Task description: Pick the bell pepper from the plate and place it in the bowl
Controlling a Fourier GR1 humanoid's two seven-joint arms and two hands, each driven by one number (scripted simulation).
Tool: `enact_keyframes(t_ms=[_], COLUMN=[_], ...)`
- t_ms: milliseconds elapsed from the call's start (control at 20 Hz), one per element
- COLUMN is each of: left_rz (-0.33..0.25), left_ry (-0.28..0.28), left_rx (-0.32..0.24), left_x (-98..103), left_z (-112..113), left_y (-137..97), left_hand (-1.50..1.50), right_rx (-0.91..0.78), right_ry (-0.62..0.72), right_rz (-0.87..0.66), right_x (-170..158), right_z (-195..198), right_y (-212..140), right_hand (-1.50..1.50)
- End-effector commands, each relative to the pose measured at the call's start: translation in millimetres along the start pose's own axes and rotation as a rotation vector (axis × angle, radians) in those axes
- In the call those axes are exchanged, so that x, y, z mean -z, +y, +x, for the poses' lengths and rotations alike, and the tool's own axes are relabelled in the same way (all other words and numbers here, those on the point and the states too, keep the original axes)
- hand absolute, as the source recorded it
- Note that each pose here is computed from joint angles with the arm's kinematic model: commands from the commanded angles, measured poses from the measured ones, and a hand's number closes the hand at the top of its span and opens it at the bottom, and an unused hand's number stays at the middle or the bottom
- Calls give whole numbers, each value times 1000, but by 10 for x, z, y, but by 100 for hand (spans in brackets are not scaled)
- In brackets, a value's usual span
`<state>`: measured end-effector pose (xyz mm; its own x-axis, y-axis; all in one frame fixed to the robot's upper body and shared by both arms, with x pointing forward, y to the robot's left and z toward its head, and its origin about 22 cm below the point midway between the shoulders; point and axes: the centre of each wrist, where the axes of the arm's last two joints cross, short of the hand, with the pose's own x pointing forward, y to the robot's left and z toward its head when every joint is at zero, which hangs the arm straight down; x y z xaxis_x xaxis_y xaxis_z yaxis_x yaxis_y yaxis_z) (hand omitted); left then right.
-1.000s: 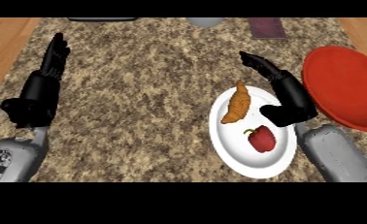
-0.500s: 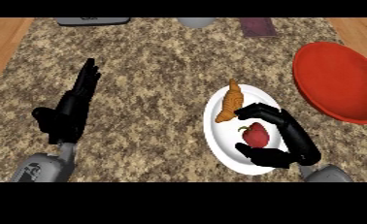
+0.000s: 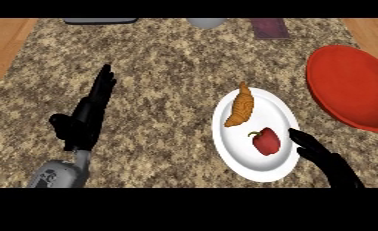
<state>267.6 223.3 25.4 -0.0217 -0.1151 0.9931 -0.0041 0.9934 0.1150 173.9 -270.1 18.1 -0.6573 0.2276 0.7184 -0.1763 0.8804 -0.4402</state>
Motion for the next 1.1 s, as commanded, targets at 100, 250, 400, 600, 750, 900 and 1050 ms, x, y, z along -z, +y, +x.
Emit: enact_keyframes(t_ms=[100,250,400,600,750,900,1050], left_rz=[-14,-17,-31,-31,-19,-30,-26], left_ry=[7,7,0,7,-19,-16,-1], left_rx=[-1,-17,-3,-4,-3,-6,-9], left_x=[20,94,-30,57,175,75,-33], left_z=[-90,41,32,90,134,37,65], left_y=[-37,32,14,-74,-152,-39,-169], left_hand=[0,0,0,0,0,0,0], right_rx=[-170,-177,-188,-259,-274,-298,-287], right_ry=[87,170,301,440,503,541,553], right_rz=[-4,64,122,209,261,289,306], right_x=[187,190,347,432,419,419,582], right_z=[491,659,758,592,582,252,318], right_y=[-456,-374,-374,-261,-241,-130,-236], right_hand=[-150,-150,-150,-150,-150,-150,-150])
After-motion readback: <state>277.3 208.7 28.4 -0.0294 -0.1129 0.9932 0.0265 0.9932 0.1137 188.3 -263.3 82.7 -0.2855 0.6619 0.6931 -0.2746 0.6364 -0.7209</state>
